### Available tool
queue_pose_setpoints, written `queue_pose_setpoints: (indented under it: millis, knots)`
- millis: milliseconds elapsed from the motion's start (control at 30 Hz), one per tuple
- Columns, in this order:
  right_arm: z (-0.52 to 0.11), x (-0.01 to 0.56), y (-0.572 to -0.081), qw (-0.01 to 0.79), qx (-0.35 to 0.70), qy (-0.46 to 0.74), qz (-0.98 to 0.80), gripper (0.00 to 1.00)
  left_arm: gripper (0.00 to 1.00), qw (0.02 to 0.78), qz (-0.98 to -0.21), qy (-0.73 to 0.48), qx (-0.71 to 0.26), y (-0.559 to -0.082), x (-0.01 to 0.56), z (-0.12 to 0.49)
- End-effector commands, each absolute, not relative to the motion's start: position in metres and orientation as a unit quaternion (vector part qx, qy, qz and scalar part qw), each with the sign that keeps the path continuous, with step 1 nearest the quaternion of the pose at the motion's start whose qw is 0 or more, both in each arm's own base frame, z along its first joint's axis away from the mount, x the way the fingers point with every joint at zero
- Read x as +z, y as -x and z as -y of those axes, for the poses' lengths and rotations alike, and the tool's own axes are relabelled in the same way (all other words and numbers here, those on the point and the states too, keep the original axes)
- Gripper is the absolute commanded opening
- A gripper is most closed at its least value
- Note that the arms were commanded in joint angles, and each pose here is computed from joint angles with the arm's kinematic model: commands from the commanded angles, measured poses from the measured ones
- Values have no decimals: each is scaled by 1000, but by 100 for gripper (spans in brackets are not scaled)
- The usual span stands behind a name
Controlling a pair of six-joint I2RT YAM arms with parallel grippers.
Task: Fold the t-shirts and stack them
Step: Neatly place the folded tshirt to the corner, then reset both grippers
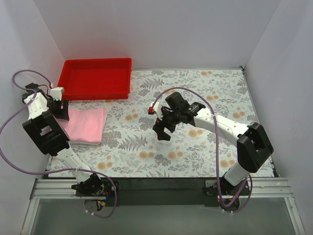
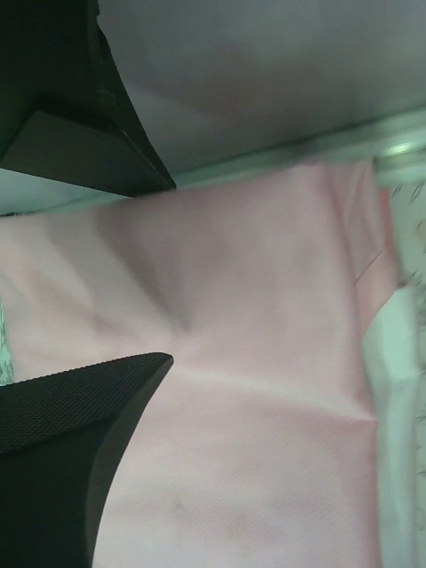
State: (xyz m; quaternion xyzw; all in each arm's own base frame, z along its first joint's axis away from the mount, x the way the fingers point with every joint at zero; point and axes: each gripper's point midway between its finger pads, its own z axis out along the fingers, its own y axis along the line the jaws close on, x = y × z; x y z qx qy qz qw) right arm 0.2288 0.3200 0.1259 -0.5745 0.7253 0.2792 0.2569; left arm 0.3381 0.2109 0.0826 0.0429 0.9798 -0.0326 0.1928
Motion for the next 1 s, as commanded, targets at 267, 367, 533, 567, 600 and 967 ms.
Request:
queue_pose_setpoints:
  millis: [267, 367, 533, 567, 600, 967]
  knots:
    - [-286, 171, -250, 311, 296, 520, -739, 98, 73, 333, -931, -111, 97, -388, 222, -192]
    - [-268, 181, -257, 326, 294, 497, -748, 98, 76, 363, -916, -145, 90, -403, 252, -139]
    - [-228, 200, -269, 357, 282, 446, -771, 99, 82, 391, -905, -167, 19, -418, 280, -32]
    - [-221, 202, -271, 363, 279, 437, -774, 98, 83, 396, -899, -187, -3, -421, 284, 6]
    - [-214, 203, -272, 366, 278, 425, -780, 98, 83, 392, -899, -195, -16, -423, 281, 28]
    - [-112, 145, -253, 345, 225, 266, -872, 98, 86, 346, -897, -219, -163, -374, 223, 196]
